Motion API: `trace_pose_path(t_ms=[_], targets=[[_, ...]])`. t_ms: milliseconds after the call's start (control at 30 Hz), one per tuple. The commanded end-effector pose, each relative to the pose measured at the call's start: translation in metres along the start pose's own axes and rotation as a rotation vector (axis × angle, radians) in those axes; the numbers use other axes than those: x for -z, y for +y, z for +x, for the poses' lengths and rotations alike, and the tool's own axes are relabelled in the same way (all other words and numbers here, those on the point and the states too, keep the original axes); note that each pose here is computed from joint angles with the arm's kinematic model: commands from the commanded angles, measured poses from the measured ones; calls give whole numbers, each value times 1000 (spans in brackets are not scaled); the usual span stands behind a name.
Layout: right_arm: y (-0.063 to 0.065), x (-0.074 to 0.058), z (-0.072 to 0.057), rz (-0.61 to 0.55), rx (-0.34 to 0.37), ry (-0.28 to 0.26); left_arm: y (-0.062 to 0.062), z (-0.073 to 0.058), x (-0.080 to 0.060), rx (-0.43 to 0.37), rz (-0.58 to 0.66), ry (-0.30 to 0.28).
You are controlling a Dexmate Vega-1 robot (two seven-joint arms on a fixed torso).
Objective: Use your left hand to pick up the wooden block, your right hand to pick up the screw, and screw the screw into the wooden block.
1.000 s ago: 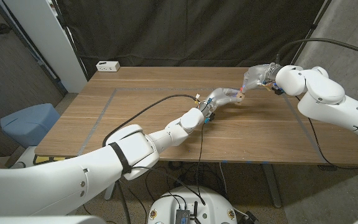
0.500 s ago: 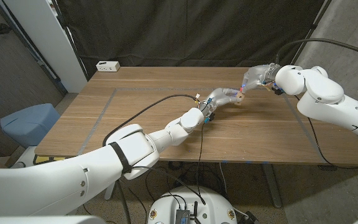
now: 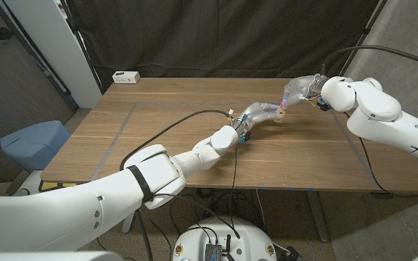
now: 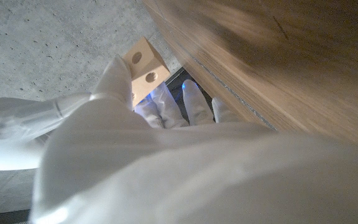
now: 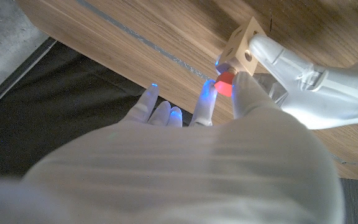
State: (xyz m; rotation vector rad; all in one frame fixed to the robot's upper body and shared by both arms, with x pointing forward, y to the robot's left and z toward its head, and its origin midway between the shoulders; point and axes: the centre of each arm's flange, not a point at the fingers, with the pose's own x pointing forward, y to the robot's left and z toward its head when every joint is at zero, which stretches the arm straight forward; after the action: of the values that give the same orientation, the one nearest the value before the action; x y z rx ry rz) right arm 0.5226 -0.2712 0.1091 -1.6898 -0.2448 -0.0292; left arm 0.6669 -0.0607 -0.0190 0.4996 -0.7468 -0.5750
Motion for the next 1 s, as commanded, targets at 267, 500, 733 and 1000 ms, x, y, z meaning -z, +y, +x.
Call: trace_pose_path(t_ms=[267,500,733,1000], targets=[[2,0,-5,2,24,5,-3,0,-2,5,1,-13],[2,0,-6,2,34,4,-4,-1,-3,5,2,-20],[3,-1,-5,3,46,7,-4,-2,-3,3,0,-25],[4,-1,-7,7,57,11,-5,-3,-3,6,1,-31]])
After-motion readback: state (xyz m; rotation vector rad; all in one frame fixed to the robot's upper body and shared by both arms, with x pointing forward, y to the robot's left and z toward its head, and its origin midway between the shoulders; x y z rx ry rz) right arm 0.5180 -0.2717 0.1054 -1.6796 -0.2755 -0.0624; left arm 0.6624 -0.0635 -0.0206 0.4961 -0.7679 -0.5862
